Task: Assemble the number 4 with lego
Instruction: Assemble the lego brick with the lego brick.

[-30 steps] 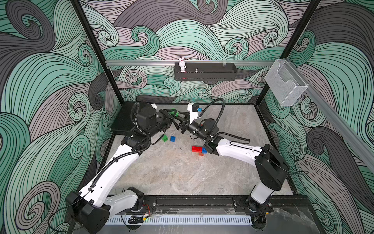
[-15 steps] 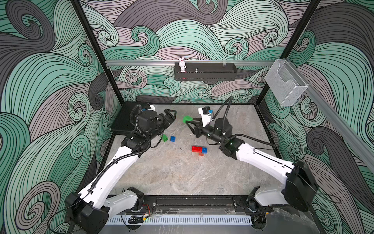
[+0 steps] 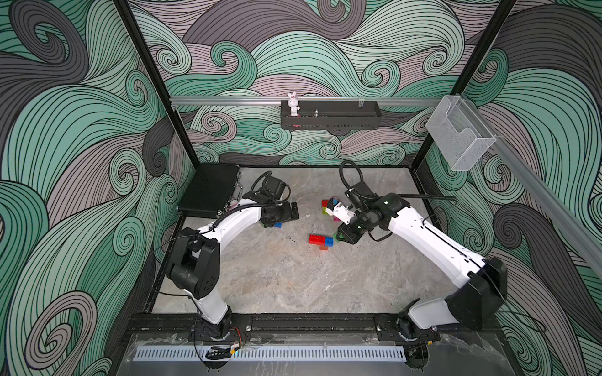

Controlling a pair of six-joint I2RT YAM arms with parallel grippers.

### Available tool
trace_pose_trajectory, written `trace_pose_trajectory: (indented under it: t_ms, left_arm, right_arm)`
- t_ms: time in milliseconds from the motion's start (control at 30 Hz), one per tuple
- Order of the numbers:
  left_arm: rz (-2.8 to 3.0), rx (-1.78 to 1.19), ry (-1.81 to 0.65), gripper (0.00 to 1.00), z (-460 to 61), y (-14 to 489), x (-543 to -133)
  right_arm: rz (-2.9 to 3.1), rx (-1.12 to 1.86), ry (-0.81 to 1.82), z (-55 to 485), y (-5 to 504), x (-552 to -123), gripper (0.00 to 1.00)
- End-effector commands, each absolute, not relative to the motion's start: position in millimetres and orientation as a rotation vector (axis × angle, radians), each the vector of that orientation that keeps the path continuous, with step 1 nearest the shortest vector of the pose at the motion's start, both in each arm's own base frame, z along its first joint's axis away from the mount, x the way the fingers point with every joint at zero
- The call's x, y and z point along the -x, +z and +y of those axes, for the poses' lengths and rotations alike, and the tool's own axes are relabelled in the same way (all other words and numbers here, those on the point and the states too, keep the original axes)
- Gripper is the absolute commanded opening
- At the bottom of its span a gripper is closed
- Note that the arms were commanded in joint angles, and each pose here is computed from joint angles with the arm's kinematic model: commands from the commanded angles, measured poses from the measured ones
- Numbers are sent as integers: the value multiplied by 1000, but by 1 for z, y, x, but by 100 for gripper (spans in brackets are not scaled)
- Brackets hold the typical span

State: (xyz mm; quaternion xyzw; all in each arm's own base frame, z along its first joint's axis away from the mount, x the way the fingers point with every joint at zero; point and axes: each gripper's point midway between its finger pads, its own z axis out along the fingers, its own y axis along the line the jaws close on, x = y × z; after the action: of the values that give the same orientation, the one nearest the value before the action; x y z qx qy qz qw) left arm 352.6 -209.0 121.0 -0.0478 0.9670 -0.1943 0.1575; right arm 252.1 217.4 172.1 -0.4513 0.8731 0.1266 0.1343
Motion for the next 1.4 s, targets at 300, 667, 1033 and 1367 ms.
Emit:
trace_pose_trajectory:
  t_ms: [300,667,1033,1367]
  left_arm:
    - [2946,66,-719,99,-225,102,-320]
    - [3006,195,-754,99,-208,86,-315]
    - [3036,270,-762,99,-197,75,-312]
    - [3049,278,-753,99,-192,72,-309]
  right_arm:
    - [2332,1958,204,250,141,-262,0]
    - [2321,2138,20,247,124,-274,0]
    - [2340,2129,-21,258,114,-287,0]
    - [2362,2139,-33,254,106,-287,0]
